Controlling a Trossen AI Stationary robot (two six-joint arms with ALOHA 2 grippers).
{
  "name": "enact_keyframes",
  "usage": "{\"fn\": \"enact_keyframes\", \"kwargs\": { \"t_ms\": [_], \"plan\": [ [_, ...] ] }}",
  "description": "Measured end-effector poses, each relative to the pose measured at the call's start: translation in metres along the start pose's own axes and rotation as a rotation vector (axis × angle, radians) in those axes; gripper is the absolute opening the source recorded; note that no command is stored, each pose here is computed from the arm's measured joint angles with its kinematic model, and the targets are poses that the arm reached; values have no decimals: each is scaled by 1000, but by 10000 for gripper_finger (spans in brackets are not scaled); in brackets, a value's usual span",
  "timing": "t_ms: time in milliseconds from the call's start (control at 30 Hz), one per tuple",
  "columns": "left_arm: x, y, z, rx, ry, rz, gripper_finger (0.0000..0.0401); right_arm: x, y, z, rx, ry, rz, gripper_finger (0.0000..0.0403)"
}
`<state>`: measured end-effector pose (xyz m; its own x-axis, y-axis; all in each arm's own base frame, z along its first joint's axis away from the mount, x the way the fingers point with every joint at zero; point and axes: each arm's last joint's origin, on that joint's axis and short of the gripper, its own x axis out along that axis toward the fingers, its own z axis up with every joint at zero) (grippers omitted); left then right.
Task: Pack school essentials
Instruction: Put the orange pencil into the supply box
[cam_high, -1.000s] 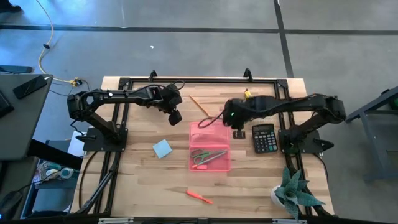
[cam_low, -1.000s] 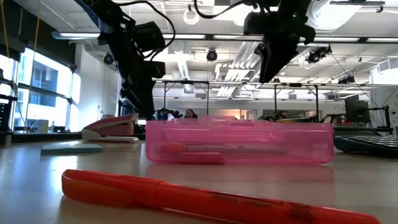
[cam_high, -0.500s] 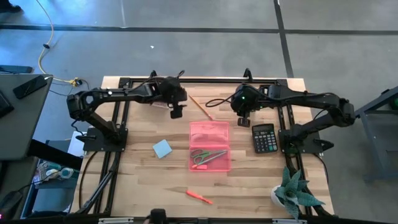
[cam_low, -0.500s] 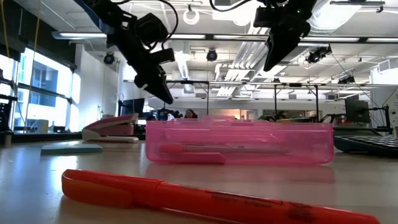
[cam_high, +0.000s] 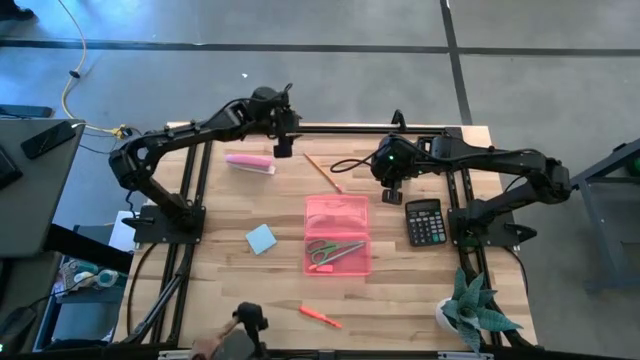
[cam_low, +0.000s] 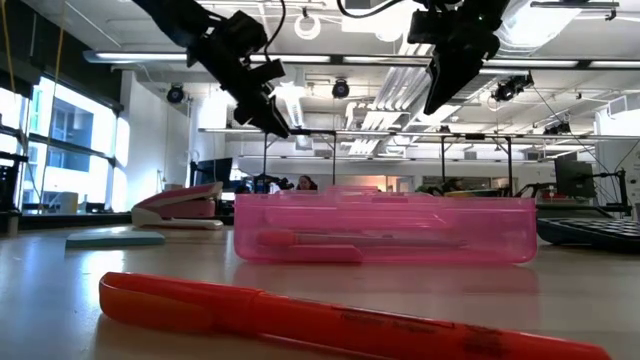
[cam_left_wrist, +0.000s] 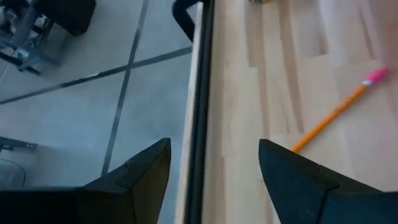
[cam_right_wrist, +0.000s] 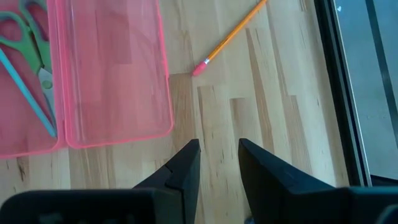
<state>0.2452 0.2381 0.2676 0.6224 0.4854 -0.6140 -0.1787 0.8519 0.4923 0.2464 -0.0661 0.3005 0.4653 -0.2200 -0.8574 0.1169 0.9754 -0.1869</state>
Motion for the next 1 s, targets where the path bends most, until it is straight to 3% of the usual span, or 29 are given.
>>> {"fn": "enact_keyframes", "kwargs": {
  "t_ms": [167, 400, 700, 1000],
  "plan": [
    [16, 14, -2, 6, 24, -13, 229, 0, 0, 0, 5, 0, 0, 102],
    [51, 16, -9, 21, 95, -140, 229, 0, 0, 0, 35, 0, 0, 102],
    [100, -6, -21, 26, 134, -289, 229, 0, 0, 0, 35, 0, 0, 102],
    [128, -26, -32, 68, 216, -396, 229, 0, 0, 0, 53, -1, 0, 102]
  ]
}}
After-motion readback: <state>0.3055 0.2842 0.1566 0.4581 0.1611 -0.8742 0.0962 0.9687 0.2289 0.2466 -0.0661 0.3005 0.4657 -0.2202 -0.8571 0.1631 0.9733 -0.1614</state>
